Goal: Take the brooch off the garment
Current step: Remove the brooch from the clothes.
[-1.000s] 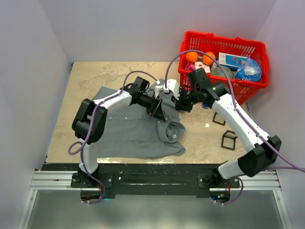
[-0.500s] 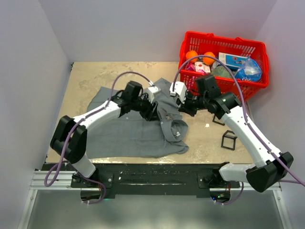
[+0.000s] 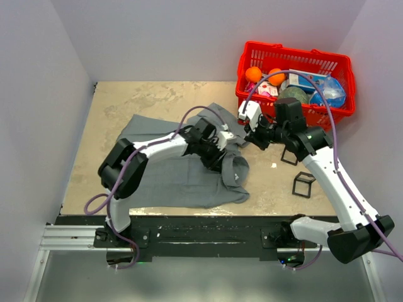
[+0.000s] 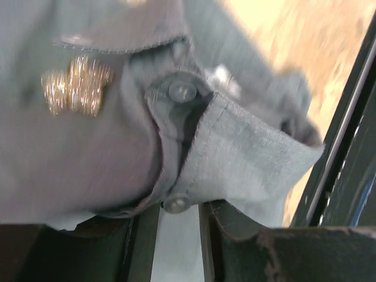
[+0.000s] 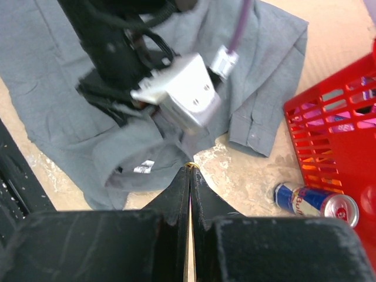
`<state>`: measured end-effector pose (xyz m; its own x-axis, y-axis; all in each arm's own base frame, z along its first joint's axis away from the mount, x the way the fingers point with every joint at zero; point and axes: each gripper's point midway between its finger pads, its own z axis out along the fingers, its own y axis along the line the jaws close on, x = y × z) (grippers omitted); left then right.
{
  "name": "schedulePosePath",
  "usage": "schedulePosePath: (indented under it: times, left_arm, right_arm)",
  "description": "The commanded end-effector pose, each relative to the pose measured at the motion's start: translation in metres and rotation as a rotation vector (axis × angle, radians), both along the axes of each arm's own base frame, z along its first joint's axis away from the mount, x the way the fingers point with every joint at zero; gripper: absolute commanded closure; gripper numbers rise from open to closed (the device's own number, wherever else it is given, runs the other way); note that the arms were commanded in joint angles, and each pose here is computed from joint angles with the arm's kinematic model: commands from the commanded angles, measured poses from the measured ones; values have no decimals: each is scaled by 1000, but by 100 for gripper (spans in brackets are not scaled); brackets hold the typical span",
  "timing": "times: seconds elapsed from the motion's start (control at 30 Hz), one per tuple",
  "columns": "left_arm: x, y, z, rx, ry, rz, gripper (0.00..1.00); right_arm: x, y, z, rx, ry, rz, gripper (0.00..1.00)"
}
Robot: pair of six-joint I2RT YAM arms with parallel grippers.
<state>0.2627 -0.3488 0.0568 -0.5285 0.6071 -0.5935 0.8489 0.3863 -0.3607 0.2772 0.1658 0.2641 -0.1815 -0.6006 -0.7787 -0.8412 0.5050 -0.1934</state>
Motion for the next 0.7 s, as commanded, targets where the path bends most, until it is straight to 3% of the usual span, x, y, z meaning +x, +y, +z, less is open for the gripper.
schedulePosePath:
  times: [0.0,0.17,0.27,0.4,0.63,0.67]
  left_arm:
    - [19,-66,53,-151,-113,-109,64]
    - [27,-93,55,-183,-87,-131,67]
    - [23,-93,43,-178,-57,-135,59]
    - [19,-87,38,-169,-60,-133,39]
    - [15,-86,44,-173,-87,-140,31]
    - [10,-89,46,-162,-102,-143,20]
  right_arm:
    - [4,-10,14,26,-49,-51,100]
    - [3,-14,11,27,-42,-59,100]
    - [4,-13,9,32,-44,-64,100]
    - [6,-16,8,34,-42,-79,100]
    - [6,-18,1,35,-26,-87,100]
    - [5,-19,1,32,-22,-90,100]
